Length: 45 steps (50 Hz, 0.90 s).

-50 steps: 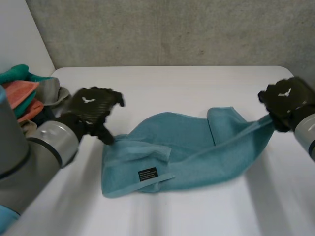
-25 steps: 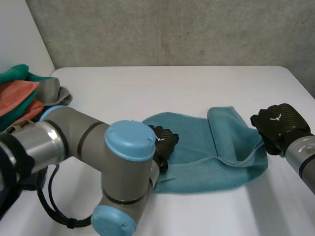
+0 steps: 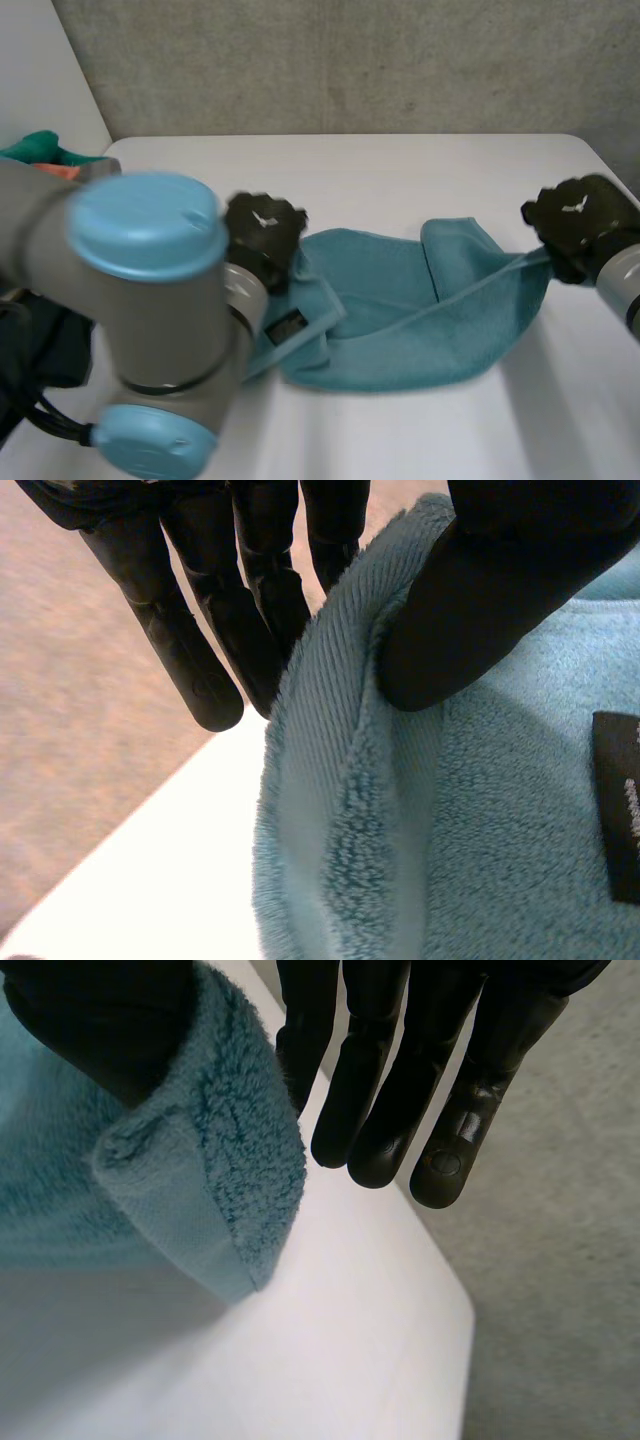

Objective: Fold the laundry.

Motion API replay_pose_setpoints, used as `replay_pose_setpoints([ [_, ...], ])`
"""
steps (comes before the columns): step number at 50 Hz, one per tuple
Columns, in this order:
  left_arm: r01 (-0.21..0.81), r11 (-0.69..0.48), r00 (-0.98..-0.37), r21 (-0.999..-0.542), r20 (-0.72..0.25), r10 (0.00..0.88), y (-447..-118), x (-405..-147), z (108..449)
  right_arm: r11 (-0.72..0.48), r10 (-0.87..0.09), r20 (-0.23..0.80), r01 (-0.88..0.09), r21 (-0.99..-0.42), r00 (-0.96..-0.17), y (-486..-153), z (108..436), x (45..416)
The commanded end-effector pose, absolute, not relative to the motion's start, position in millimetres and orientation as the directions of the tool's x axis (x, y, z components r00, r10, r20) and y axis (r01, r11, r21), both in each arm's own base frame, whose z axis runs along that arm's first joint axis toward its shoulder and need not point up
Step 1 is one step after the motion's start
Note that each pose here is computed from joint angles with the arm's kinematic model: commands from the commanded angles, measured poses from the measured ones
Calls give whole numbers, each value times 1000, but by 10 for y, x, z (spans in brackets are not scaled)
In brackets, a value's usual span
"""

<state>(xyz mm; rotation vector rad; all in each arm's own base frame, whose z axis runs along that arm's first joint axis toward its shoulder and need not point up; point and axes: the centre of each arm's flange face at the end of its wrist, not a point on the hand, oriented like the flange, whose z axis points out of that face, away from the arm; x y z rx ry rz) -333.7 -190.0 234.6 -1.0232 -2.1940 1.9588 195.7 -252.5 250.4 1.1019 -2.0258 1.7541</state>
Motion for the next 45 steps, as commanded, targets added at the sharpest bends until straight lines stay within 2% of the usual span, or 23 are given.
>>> replay_pose_setpoints([
  [1,379,-39,-853,-924,-365,373,-1940,-2841,2991,10,-327,688,-730,-683,-648,-2593,2946,1762],
  [4,377,-36,-854,-926,-362,372,-1934,-2702,3093,48,-317,707,-755,-654,-632,-2639,3030,1640],
  [7,405,18,-833,-914,-360,420,-1906,-2558,3070,72,-322,722,-776,-627,-613,-2637,3064,1571],
  [13,480,196,-793,-855,-327,514,-1844,-2352,2818,109,-419,754,-852,-512,-507,-2483,2980,1529],
  [16,491,250,-802,-835,-320,505,-1888,-2264,2709,119,-475,747,-875,-469,-465,-2412,2876,1530],
  [19,511,276,-801,-814,-333,498,-1950,-2205,2619,127,-515,739,-891,-436,-435,-2381,2750,1529],
  [22,560,296,-775,-774,-362,518,-2020,-2198,2439,133,-545,727,-900,-416,-417,-2363,2652,1536],
  [24,593,311,-755,-743,-378,536,-2140,-2234,2251,147,-577,707,-903,-402,-409,-2399,2526,1544],
  [27,611,319,-744,-724,-387,545,-2251,-2269,2110,168,-602,685,-903,-395,-411,-2537,2355,1555],
  [30,620,305,-735,-723,-401,546,-2437,-2342,2039,167,-582,697,-900,-403,-420,-2667,2312,1569],
  [33,627,263,-727,-733,-429,536,-2665,-2431,2057,146,-523,734,-894,-424,-434,-2844,2358,1609],
  [37,606,109,-734,-788,-500,460,-3063,-2586,2355,67,-412,775,-864,-499,-479,-3117,2576,1847],
  [38,598,69,-737,-798,-515,438,-3131,-2617,2447,20,-346,785,-841,-541,-513,-3247,2751,1963],
  [39,574,-23,-756,-818,-541,369,-3282,-2666,2680,-14,-297,790,-825,-565,-537,-3318,2896,2024],
  [41,541,-140,-782,-829,-557,278,-3421,-2714,2986,-68,-217,779,-787,-613,-588,-3427,3138,2100],
  [42,523,-203,-796,-828,-559,231,-3477,-2732,3142,-143,-115,753,-740,-658,-648,-3530,3467,2143],
  [43,487,-312,-822,-816,-549,152,-3546,-2757,3423,-187,-65,731,-711,-678,-680,-3566,3642,2156],
  [44,467,-371,-839,-803,-535,102,-3579,-2761,3586,-236,-20,700,-677,-697,-714,-3591,3818,2166],
  [45,450,-423,-852,-786,-520,59,-3603,-2759,3735,-341,58,628,-606,-718,-776,-3610,4158,2177],
])
